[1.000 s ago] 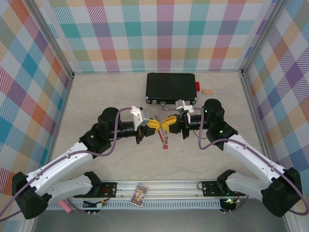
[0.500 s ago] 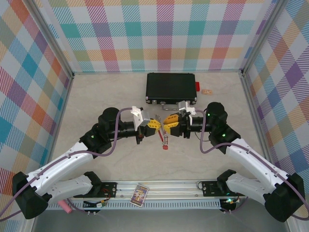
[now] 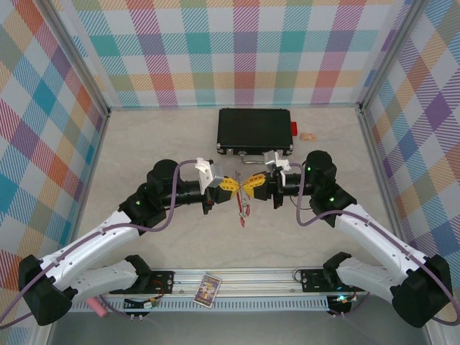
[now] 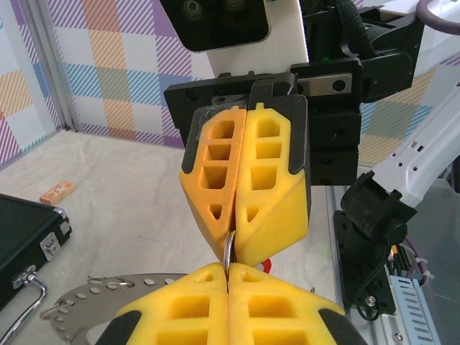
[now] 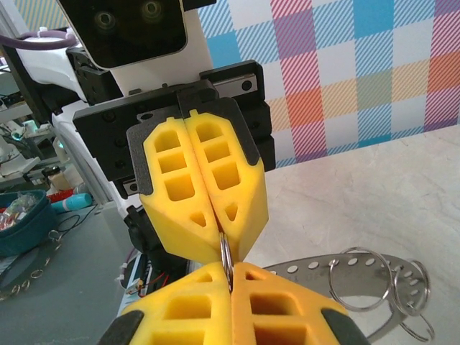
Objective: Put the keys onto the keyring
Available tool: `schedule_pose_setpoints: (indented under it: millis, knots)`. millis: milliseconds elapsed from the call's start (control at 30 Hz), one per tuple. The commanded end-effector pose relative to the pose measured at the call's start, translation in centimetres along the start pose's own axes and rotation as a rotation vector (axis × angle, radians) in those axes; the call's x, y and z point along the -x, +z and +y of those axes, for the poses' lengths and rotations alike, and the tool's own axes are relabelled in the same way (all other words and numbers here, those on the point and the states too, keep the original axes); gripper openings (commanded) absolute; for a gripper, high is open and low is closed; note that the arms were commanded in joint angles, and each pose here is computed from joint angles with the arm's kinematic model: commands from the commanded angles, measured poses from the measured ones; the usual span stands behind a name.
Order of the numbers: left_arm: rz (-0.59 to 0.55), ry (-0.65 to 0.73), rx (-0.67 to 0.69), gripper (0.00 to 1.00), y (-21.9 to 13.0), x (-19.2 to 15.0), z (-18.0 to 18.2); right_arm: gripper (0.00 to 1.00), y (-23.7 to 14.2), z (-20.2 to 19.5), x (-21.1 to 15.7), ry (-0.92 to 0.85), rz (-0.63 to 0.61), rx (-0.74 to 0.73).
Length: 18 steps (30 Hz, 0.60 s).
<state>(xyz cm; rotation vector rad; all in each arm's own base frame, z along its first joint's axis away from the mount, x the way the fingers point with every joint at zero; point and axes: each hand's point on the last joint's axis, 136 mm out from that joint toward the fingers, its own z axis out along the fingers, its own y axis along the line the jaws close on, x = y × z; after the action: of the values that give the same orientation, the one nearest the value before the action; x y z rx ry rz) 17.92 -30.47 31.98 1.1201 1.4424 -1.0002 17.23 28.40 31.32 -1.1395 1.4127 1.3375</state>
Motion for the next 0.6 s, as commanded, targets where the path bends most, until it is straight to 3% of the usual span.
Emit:
schedule_pose_setpoints:
  millis: [0, 67, 200, 500, 567]
  knots:
    - [-0.044, 0.023, -0.029, 0.0, -0.06, 1.3, -0.55, 0.0, 0.13, 0.5, 0.72, -0.021, -0.006, 0.035]
    - [-0.04, 0.02, -0.027, 0.12, 0.05, 1.14, -0.48, 0.0, 0.15, 0.57, 0.77, -0.019, -0.007, 0.041]
    - [-0.036, 0.016, -0.029, 0.17, 0.33, 1.0, -0.3, 0.0, 0.16, 0.84, 0.84, -0.017, -0.005, 0.059]
    - [-0.02, 0.012, -0.049, 0.14, 0.67, 0.66, -0.46, 0.0, 0.18, 1.04, 0.94, -0.019, -0.005, 0.072]
    - [-0.004, 0.018, -0.059, 0.05, 0.71, 0.44, -0.58, 0.0, 0.17, 1.05, 0.93, -0.018, -0.004, 0.073]
